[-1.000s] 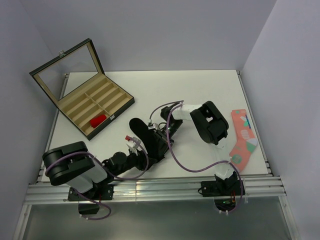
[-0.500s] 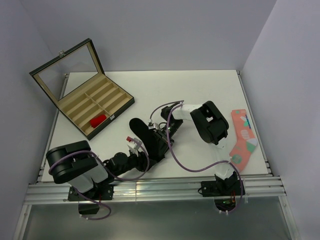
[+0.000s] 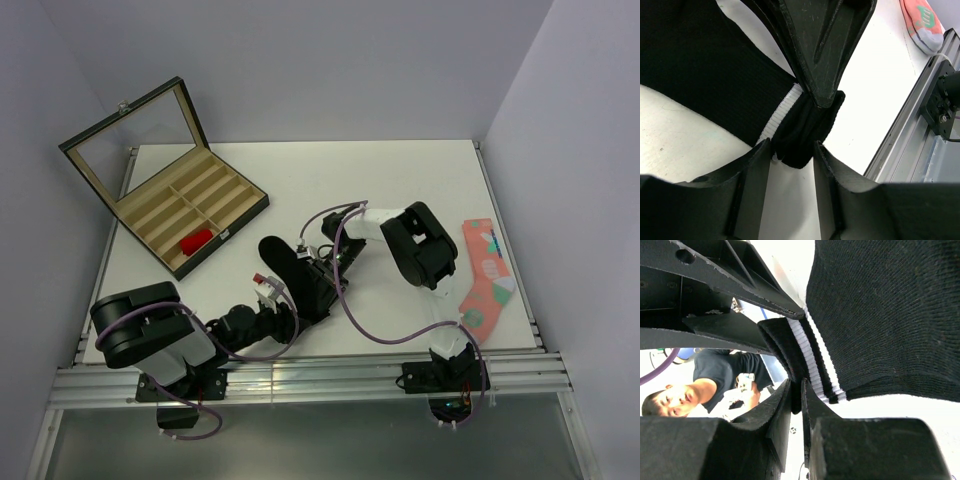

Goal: Roll the socks
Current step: Roll the sock at the center of the board.

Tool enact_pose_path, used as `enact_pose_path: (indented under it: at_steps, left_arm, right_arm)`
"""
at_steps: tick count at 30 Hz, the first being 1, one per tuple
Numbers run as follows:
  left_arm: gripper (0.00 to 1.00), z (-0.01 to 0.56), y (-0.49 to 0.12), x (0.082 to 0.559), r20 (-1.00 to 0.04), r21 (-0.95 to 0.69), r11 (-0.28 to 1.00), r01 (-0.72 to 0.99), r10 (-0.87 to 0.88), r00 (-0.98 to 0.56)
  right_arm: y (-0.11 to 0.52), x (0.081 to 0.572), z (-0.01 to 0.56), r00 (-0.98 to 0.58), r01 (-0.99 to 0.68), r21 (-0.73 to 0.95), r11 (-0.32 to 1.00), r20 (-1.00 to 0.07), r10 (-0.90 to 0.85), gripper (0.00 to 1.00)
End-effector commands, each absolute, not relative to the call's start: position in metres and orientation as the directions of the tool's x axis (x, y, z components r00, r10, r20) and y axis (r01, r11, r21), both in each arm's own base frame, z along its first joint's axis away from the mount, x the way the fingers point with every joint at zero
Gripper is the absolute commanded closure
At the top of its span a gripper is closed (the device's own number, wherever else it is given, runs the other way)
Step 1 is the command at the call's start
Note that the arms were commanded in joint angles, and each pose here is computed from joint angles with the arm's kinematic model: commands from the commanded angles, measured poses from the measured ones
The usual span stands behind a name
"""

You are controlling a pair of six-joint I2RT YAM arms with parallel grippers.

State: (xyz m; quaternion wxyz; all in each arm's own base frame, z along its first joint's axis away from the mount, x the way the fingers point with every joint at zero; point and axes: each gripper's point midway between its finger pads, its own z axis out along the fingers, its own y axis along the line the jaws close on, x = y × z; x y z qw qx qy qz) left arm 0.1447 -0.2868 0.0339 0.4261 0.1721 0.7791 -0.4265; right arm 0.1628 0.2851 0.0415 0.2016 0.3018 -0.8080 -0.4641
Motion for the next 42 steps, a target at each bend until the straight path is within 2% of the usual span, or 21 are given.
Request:
enact_pose_path:
  at_steps: [1,12,19,24,27,29,34,36,37,42]
  left_arm:
    - [0.56,0.037,-0.286,0.145,-0.827,-0.501,0.572,0.649,-0.096,-0.554]
    - [0.78,0.042,-0.295,0.150,-0.826,-0.506,0.570,0.648,-0.102,-0.555]
    - [1.00,0.048,-0.300,0.148,-0.796,-0.553,0.557,0.620,-0.132,-0.591]
    - [1.00,0.055,-0.305,0.145,-0.770,-0.582,0.546,0.603,-0.130,-0.625]
    - [1.00,0.045,-0.308,0.143,-0.744,-0.581,0.564,0.587,-0.078,-0.663]
    - [1.00,0.037,-0.307,0.141,-0.715,-0.591,0.578,0.562,-0.054,-0.697]
    - [1.00,0.034,-0.295,0.137,-0.647,-0.662,0.552,0.507,-0.080,-0.758]
    - [1.00,0.031,-0.289,0.139,-0.607,-0.689,0.555,0.467,-0.089,-0.790]
    - [1.00,0.031,-0.289,0.139,-0.603,-0.692,0.551,0.466,-0.088,-0.793]
    - [1.00,0.030,-0.290,0.140,-0.537,-0.735,0.537,0.415,-0.087,-0.839]
  right_arm:
    - [0.285,0.167,0.049,-0.746,-0.297,0.874,0.385,0.039,-0.665,0.82]
    - [0.284,0.166,0.046,-0.748,-0.308,0.866,0.394,0.035,-0.663,0.82]
    - [0.280,0.168,0.042,-0.747,-0.343,0.845,0.410,0.019,-0.664,0.82]
    - [0.280,0.171,0.043,-0.756,-0.371,0.826,0.424,-0.004,-0.655,0.80]
    - [0.279,0.174,0.042,-0.761,-0.398,0.807,0.436,-0.026,-0.648,0.76]
    - [0.279,0.178,0.043,-0.771,-0.414,0.790,0.452,-0.040,-0.635,0.69]
    - [0.281,0.196,0.058,-0.779,-0.512,0.725,0.460,-0.167,-0.604,0.61]
    - [0.281,0.206,0.068,-0.780,-0.558,0.691,0.460,-0.248,-0.574,0.60]
    - [0.281,0.207,0.068,-0.783,-0.555,0.689,0.466,-0.245,-0.571,0.60]
    - [0.273,0.222,0.084,-0.746,-0.646,0.601,0.471,-0.366,-0.556,0.60]
